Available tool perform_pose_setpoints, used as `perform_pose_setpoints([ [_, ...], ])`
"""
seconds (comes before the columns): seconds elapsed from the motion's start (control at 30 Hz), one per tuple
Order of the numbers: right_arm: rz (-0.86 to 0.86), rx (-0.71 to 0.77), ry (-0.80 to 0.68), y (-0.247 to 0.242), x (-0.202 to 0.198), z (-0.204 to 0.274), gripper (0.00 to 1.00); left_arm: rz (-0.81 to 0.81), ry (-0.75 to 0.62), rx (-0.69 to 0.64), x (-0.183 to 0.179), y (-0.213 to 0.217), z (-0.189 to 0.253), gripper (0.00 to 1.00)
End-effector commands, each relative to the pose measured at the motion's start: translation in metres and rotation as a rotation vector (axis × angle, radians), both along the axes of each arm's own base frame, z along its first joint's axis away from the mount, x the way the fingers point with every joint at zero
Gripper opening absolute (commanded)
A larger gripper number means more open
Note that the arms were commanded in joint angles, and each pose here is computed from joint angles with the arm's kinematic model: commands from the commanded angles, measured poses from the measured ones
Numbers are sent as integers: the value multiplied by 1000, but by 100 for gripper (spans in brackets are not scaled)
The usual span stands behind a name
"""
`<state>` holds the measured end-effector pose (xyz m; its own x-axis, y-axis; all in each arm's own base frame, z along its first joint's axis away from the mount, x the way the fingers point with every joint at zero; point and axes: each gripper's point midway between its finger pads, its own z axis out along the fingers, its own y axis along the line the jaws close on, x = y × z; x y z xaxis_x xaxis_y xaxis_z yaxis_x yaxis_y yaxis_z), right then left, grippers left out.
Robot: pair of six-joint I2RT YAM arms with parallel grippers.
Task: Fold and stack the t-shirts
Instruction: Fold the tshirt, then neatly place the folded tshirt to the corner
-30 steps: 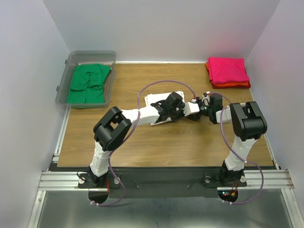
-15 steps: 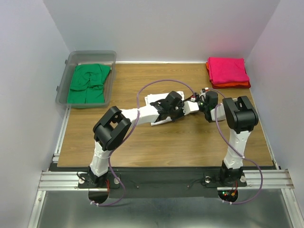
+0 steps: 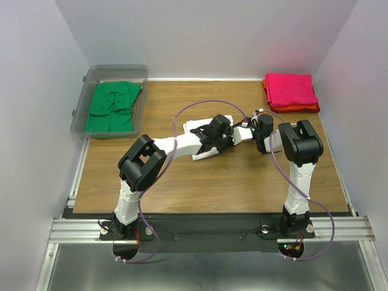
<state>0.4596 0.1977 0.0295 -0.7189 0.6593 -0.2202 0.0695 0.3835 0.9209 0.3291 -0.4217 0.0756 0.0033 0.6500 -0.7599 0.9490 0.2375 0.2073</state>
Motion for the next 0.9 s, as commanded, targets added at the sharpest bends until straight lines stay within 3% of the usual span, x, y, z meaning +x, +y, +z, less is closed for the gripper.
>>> perform_pose_setpoints([
  [0.0, 4, -78, 6, 1, 2, -23, 3, 8, -18, -96, 10, -8, 42, 3],
  [0.07, 27, -91, -42, 3, 8, -9, 1, 25, -2, -122, 12, -3, 52, 13],
  [0.1, 62, -141, -98, 4, 15, 7, 1, 52, 19, -155, 16, 6, 63, 25],
  [0.13, 84, -185, -61, 2, 13, 2, 1, 63, 30, -171, 17, 11, 69, 30],
  [0.17, 97, -214, -138, 2, 23, 18, 1, 82, 40, -188, 21, 19, 76, 34],
  [0.2, 119, -262, -123, -1, 21, 16, 0, 93, 47, -201, 22, 26, 82, 39],
  [0.23, 143, -346, -221, -4, 36, 34, 1, 109, 50, -212, 23, 38, 91, 45],
  [0.27, 162, -400, -180, -9, 34, 26, 1, 118, 47, -211, 23, 44, 95, 46],
  [0.3, 186, -468, -261, -14, 49, 40, 1, 143, 34, -205, 25, 55, 101, 47],
  [0.37, 196, -527, -268, -23, 56, 40, 1, 156, 24, -212, 24, 62, 107, 67],
  [0.4, 207, -578, -268, -33, 59, 37, 1, 171, 32, -199, 20, 72, 107, 88],
  [0.43, 210, -604, -274, -38, 63, 37, 1, 184, 37, -192, 20, 78, 106, 96],
  [0.6, 219, -795, -320, -76, 91, 53, 1, 223, 68, -191, 9, 102, 110, 98],
  [0.87, 164, -978, -424, -138, 134, 105, 0, 273, 119, -211, -4, 116, 105, 98],
])
